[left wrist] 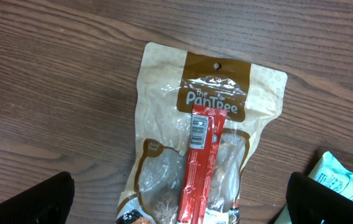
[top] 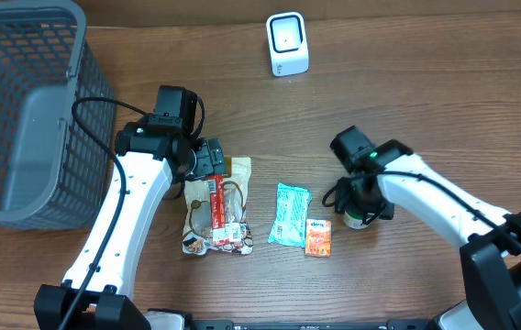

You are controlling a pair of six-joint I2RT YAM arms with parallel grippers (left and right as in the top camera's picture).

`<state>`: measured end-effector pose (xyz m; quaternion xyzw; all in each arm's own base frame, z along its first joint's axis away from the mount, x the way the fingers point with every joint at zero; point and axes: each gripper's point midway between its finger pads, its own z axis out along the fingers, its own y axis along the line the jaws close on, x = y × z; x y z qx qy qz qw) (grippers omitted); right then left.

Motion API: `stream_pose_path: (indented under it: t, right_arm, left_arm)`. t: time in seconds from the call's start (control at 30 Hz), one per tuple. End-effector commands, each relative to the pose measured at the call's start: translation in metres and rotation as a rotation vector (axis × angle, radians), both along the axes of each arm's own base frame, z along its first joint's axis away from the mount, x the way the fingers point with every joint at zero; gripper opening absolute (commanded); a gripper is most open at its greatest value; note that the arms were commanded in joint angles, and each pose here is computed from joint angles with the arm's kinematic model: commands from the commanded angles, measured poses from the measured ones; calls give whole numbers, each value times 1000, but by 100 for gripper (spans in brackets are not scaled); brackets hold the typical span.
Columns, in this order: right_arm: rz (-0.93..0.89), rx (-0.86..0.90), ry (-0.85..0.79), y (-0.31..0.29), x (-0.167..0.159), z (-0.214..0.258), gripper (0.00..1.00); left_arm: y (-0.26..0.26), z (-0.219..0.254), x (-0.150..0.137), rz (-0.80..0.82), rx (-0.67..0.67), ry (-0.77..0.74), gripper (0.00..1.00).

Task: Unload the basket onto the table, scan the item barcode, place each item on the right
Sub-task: 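Lift the jar with the right gripper and turn it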

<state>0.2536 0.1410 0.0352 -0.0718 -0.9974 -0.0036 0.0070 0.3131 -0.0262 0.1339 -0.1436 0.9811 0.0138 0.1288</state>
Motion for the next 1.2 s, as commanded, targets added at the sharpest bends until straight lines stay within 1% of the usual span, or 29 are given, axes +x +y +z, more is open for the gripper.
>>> stream_pose_path:
  t: [0.0, 0.1, 0.17, 0.3, 0.37, 0.47, 0.53, 0.6, 0.77, 0.87, 1.03, 1.17]
  right_arm:
    - [-49, 187, -21, 23, 22, 35, 24]
    - [-87, 393, 51, 43, 20, 53, 18]
    - [-109, 516, 104, 54, 17, 64, 12]
    - [-166, 640, 180, 58, 12, 77, 7]
    - [-243, 648, 228, 57, 8, 79, 7]
    - [-409, 610, 316, 53, 1, 78, 7]
    - [-464, 607, 340, 54, 0, 79, 7]
    - [-490, 629, 364, 58, -1, 83, 7]
    - [-479, 714, 412, 70, -3, 94, 6]
    - [-482, 717, 416, 70, -4, 95, 6]
    - [-567, 730, 473, 74, -5, 100, 6]
    - [-584, 736, 465, 75, 0, 100, 6]
  left_arm:
    - [-2, 4, 4, 8, -10, -15, 100]
    - [-2, 4, 4, 8, -10, -15, 100]
    - [-2, 4, 4, 8, -10, -15, 100]
    - [-2, 4, 4, 8, -10, -15, 100]
    - [-2, 4, 4, 8, -10, -15, 100]
    - [-2, 4, 4, 8, -10, -15, 100]
    - [-2, 4, 4, 8, -10, -15, 100]
    - [-2, 4, 4, 8, -10, -15, 100]
    - [-2, 4, 4, 8, -9, -14, 100]
    - [-2, 4, 4, 8, -10, -15, 100]
    - [-2, 4, 4, 8, -10, -15, 100]
    - [-2, 4, 4, 8, -10, -15, 100]
